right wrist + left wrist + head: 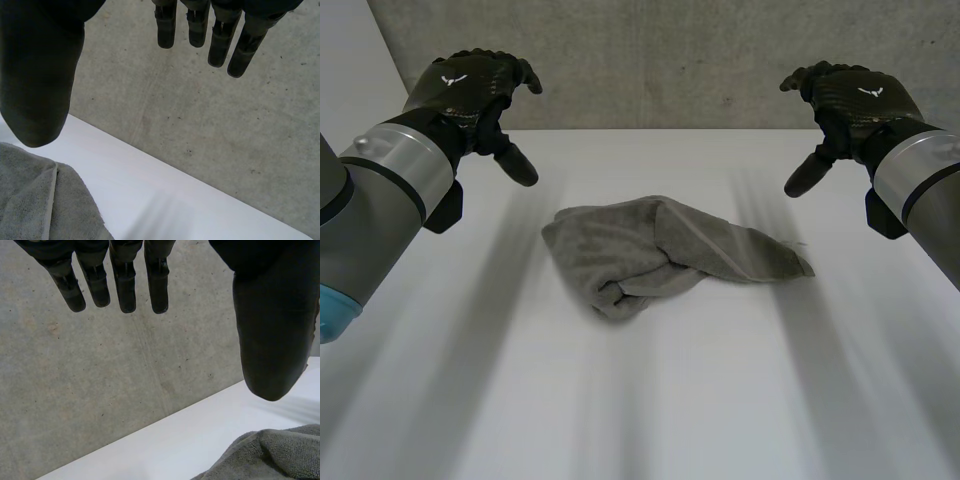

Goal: Fold the towel.

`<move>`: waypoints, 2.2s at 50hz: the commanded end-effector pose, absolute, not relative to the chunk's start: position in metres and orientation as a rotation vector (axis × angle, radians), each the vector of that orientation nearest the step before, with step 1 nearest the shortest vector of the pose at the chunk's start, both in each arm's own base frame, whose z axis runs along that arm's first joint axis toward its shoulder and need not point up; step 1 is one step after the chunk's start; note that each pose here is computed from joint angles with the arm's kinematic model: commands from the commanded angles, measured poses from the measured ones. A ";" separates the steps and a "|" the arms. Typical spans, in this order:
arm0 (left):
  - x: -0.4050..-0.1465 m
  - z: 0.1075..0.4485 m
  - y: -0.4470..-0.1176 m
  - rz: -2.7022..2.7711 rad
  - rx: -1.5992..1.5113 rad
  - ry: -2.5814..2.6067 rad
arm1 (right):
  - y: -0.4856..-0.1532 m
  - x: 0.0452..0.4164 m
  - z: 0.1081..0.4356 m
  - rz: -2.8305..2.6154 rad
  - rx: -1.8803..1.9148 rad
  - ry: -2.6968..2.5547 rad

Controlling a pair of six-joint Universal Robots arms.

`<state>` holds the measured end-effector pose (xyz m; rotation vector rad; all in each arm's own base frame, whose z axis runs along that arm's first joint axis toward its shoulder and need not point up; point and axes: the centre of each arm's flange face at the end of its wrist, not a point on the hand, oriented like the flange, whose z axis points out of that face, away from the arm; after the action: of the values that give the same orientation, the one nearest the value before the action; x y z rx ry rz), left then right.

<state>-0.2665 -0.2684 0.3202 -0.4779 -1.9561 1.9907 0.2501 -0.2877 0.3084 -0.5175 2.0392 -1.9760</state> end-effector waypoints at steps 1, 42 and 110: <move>-0.267 0.315 -0.270 1.986 -0.475 -1.967 | -0.291 0.247 0.307 -1.986 -0.504 2.048; -0.272 0.258 -0.302 2.006 -0.497 -1.984 | -0.362 0.337 0.140 -1.404 -0.349 2.103; -0.317 0.137 -0.279 1.785 -1.034 -1.960 | -0.247 0.236 0.151 -1.403 -1.169 2.154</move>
<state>-0.3139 -0.2779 0.1437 -1.0323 -1.9717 1.7778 0.2369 -0.2482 0.1531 -1.1626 2.1503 -1.4106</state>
